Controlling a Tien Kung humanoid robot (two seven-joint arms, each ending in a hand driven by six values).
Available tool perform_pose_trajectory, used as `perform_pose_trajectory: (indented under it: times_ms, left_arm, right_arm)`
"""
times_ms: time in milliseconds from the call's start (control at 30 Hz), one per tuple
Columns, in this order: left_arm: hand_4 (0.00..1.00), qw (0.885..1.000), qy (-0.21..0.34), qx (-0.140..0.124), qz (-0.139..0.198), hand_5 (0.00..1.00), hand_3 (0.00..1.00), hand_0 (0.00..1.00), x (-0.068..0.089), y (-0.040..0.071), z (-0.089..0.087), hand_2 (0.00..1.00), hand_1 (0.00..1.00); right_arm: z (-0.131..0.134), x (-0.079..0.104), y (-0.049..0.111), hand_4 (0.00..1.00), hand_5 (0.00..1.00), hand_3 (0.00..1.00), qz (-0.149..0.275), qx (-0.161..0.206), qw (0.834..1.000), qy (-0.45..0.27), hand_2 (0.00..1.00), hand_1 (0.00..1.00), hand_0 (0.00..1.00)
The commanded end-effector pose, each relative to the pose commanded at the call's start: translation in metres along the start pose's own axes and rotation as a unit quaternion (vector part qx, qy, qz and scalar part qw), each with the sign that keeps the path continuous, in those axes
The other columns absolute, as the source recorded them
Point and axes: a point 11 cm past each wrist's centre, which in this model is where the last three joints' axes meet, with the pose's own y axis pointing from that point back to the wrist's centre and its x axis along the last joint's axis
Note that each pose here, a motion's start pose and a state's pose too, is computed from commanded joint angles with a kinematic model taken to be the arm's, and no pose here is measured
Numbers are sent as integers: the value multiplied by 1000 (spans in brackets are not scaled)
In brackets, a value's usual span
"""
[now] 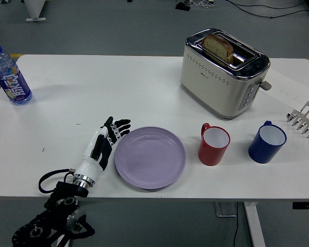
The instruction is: Push plate across desktop
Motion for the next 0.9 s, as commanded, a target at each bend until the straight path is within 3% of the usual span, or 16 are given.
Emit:
perform_pose_trajectory:
  times_ms: [267,400,567,733,900]
  left_arm:
    - [610,999,-2,-22,27,998,642,759,18,-5,16,781,792]
    - [611,998,-19,-36,53,998,641,754,40,-9,32,775,784]
    - [611,993,-48,-51,92,998,641,754,80,-8,56,775,784]
    - [613,987,-71,-59,132,998,641,750,121,-3,81,769,773]
    - [617,981,-97,-55,158,998,641,747,149,4,100,760,768]
  right_arm:
    - [-2,0,0,187,120,611,0,2,1000,-2,669,604,638]
    - [-4,1,0,187,120,611,0,4,1000,-3,669,604,638]
    - [-5,1,0,187,120,611,1,5,1000,-4,669,604,638]
    - [-6,2,0,187,121,611,1,6,1000,-5,669,604,638]
    - [-6,1,0,187,121,611,2,6,1000,-6,669,604,638]
